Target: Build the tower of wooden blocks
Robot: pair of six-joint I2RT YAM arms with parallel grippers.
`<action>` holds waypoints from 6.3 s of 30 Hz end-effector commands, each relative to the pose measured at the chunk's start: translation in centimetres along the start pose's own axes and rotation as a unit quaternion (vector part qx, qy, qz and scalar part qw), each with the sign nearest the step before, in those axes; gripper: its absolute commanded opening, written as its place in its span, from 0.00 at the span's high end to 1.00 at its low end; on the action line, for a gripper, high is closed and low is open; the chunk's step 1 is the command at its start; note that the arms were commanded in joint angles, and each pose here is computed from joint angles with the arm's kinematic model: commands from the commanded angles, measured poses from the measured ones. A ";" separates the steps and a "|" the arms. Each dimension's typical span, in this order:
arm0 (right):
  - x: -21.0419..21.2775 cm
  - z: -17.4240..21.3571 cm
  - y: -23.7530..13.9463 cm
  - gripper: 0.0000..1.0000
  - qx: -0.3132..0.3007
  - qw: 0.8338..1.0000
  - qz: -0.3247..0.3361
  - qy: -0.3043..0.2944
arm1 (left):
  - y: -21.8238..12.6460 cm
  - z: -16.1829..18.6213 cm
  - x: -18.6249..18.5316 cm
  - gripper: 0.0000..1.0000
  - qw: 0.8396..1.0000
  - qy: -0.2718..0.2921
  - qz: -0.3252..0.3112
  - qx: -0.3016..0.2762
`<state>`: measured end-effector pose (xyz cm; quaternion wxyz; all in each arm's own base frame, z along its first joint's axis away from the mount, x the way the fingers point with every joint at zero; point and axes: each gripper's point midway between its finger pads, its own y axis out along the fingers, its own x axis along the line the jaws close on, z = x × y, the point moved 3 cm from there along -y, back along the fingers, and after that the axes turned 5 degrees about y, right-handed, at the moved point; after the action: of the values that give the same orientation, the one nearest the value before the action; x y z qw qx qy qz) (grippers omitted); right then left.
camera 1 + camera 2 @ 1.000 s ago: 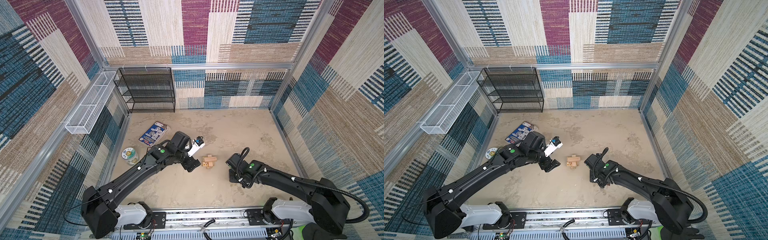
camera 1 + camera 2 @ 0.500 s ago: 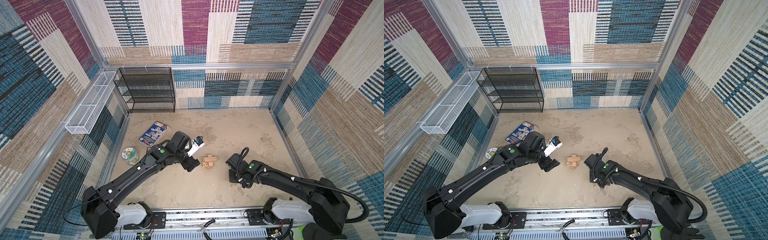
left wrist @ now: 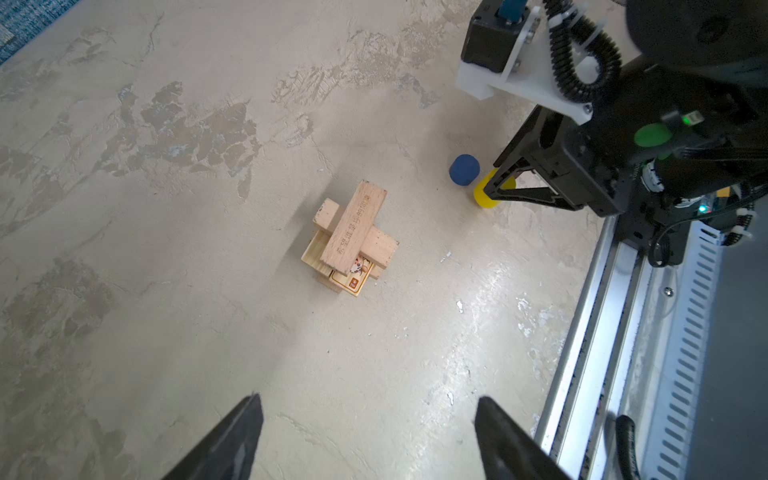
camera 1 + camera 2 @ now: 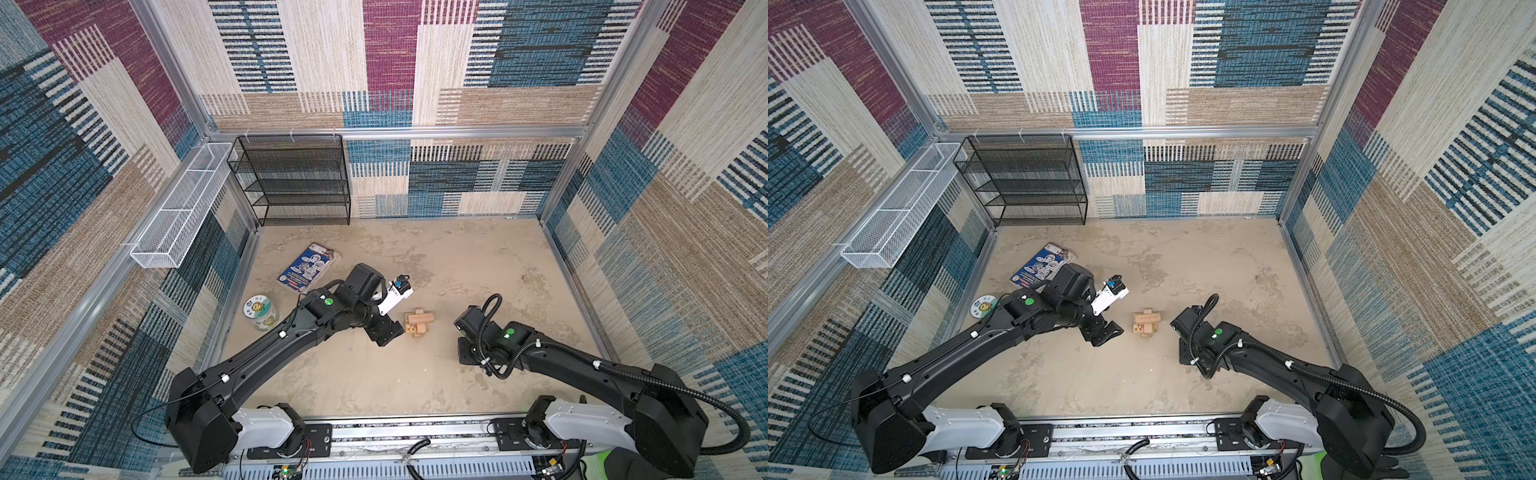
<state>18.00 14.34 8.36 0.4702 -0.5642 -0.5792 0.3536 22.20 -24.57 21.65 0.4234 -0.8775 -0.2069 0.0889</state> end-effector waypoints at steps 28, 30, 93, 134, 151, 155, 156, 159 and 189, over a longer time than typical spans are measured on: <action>0.6 -0.1 0.4 0.81 -0.003 1.000 -0.010 -0.014 | 0.4 0.3 -1.6 0.15 0.999 0.042 -0.004 0.018; 0.6 0.0 0.4 0.81 -0.002 1.000 -0.010 -0.013 | 0.5 0.3 -1.7 0.15 0.999 0.043 -0.004 0.020; 11.5 -9.0 -4.8 0.92 -0.076 0.984 -0.027 -0.158 | 2.7 2.5 -3.4 0.22 0.966 -0.253 -0.009 -0.050; 13.6 -8.9 -2.1 0.85 -0.015 0.981 -0.013 -0.193 | 2.4 4.3 -3.7 0.19 0.968 -0.245 -0.010 -0.056; 13.5 -9.1 -2.2 0.85 -0.023 0.981 -0.011 -0.192 | 2.5 4.4 -3.9 0.19 0.968 -0.246 -0.003 -0.054; 13.5 -9.2 -2.2 0.85 -0.025 0.981 -0.011 -0.192 | 2.6 4.4 -4.0 0.19 0.968 -0.245 0.001 -0.053; 13.5 -9.2 -2.2 0.85 -0.025 0.981 -0.011 -0.193 | 2.6 4.3 -4.0 0.19 0.968 -0.245 0.002 -0.054; 13.7 -9.2 -2.3 0.85 -0.025 0.981 -0.013 -0.192 | 2.9 4.4 -4.2 0.20 0.969 -0.241 0.009 -0.051; 13.5 -9.4 -1.8 0.85 -0.025 0.980 0.002 -0.199 | 3.4 4.5 -4.2 0.20 0.971 -0.235 0.010 -0.042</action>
<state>27.00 26.32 14.61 0.3374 -0.4880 -0.6682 0.4488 17.81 -24.98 15.85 0.3278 -0.8456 -0.2997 0.2960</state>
